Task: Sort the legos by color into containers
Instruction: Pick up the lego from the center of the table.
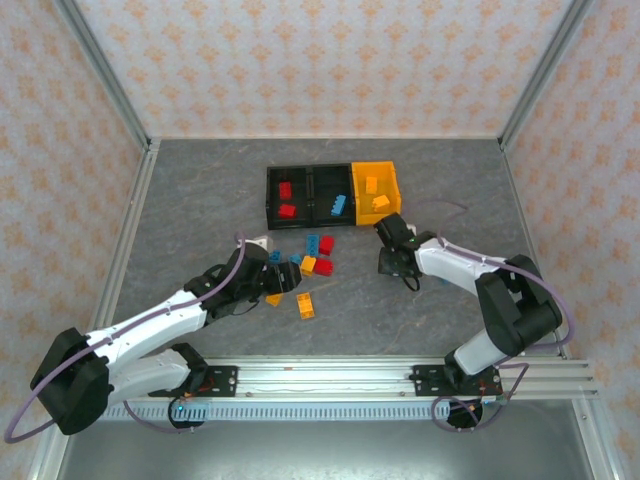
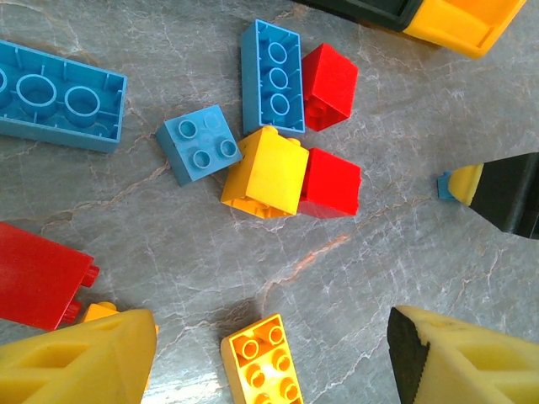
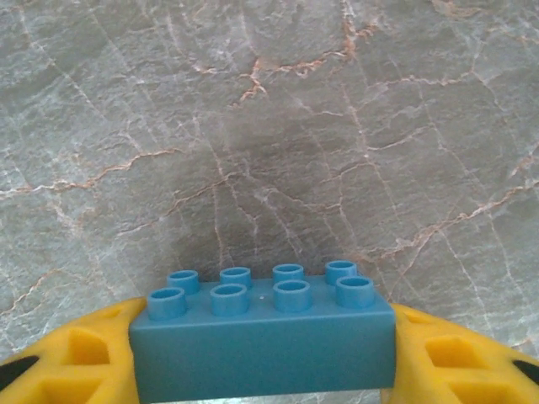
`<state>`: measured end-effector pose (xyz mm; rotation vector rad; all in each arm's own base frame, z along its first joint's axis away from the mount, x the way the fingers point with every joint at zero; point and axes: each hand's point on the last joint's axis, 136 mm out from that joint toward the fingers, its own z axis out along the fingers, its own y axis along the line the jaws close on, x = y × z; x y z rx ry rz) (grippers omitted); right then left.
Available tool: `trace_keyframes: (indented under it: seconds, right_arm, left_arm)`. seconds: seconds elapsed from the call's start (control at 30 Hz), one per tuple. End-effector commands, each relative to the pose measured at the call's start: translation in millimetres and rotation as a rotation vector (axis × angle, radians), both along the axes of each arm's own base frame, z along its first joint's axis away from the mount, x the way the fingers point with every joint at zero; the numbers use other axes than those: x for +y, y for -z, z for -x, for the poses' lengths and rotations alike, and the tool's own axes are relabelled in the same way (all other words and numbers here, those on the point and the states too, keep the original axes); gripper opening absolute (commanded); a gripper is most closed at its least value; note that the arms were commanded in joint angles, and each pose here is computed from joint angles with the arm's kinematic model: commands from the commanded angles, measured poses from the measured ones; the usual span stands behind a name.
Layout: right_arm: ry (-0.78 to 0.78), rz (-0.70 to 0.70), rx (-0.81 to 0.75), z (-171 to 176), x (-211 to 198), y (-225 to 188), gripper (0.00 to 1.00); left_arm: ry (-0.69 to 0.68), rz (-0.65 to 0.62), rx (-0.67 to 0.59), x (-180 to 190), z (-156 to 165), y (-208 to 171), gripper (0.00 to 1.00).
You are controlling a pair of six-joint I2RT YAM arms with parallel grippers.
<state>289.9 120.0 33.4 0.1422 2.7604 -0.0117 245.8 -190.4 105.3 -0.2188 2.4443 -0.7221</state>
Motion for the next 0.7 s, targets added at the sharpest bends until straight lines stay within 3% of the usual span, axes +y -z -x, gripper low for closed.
trace_keyframes:
  seconds: [0.0, 0.37, 0.67]
  right_arm:
    - [-0.019, -0.045, -0.034, -7.8, 9.5, -23.8, 0.47]
    - [-0.152, -0.210, -0.215, -78.4, 90.7, -115.1, 0.46]
    - [-0.215, -0.249, -0.249, -150.9, 148.4, -126.8, 0.46]
  left_arm:
    - [-0.021, 0.037, -0.041, -3.4, -6.2, -15.1, 0.74]
    - [-0.051, 0.134, -0.098, -12.4, -17.1, -39.8, 0.74]
    - [-0.112, 0.144, -0.146, -8.4, -39.5, -74.9, 0.75]
